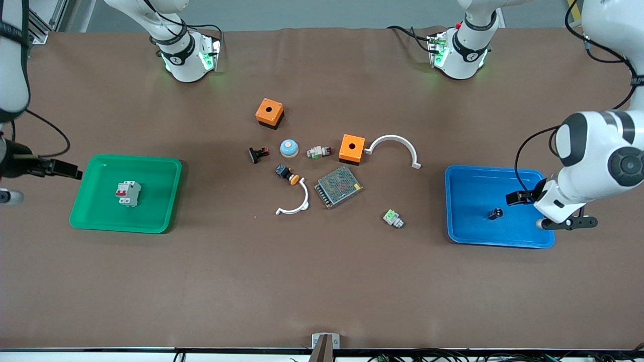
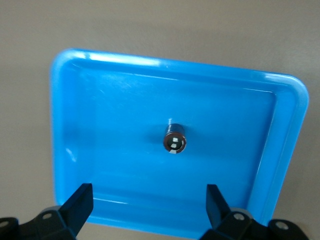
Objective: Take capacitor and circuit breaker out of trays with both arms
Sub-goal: 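Reach the right gripper to the breaker while the left gripper reaches the capacitor, then grasp the breaker with the right gripper while the left gripper grasps the capacitor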
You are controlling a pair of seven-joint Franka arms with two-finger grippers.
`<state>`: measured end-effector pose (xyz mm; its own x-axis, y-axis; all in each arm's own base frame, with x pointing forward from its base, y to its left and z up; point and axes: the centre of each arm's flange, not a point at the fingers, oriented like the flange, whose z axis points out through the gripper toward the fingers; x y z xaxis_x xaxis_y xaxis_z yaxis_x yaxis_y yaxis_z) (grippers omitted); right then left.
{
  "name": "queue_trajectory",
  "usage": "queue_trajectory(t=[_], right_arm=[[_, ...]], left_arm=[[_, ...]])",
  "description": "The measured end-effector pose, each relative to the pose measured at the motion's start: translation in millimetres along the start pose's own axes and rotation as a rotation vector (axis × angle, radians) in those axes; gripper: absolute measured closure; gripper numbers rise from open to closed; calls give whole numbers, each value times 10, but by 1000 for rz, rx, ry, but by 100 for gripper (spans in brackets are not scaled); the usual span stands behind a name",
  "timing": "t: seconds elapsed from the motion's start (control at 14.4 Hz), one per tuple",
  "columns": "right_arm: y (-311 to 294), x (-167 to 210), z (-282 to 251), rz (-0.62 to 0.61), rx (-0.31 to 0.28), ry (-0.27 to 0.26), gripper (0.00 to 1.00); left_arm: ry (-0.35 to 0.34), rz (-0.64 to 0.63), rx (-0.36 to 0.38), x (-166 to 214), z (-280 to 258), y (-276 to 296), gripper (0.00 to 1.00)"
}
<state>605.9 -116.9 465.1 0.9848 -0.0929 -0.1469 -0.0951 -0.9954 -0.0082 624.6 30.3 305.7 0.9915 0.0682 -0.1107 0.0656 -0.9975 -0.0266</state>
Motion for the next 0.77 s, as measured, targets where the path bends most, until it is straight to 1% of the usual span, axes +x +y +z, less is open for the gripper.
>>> queue_trajectory(t=[0.07, 0.14, 0.21, 0.35, 0.42, 0.49, 0.56, 0.63, 0.7, 0.77], right_arm=[[27, 62, 143, 3, -1, 2, 0], [53, 117, 312, 6, -4, 16, 0], [90, 148, 503, 12, -6, 31, 0], [169, 153, 906, 18, -9, 56, 0], [194, 136, 1108, 17, -11, 70, 0], [202, 104, 1315, 15, -14, 85, 0], [198, 61, 1529, 13, -17, 100, 0], [191, 11, 1752, 10, -20, 113, 0], [183, -38, 1972, 5, -23, 123, 0], [178, -82, 2177, -1, -27, 135, 0]], left_arm=[[-14, -11, -21, 16, 122, 9, 2], [-19, -16, -35, 40, 230, 32, 2], [-21, -17, -44, 66, 331, 53, 4], [-32, -15, -52, 118, 513, 85, 5], [-38, -13, -54, 148, 583, 100, 8], [-41, -12, -56, 182, 642, 111, 8], [-41, -13, -59, 220, 701, 116, 12], [-37, -14, -62, 253, 772, 115, 12], [-33, -15, -65, 279, 848, 117, 17], [-29, -16, -68, 297, 918, 122, 17]])
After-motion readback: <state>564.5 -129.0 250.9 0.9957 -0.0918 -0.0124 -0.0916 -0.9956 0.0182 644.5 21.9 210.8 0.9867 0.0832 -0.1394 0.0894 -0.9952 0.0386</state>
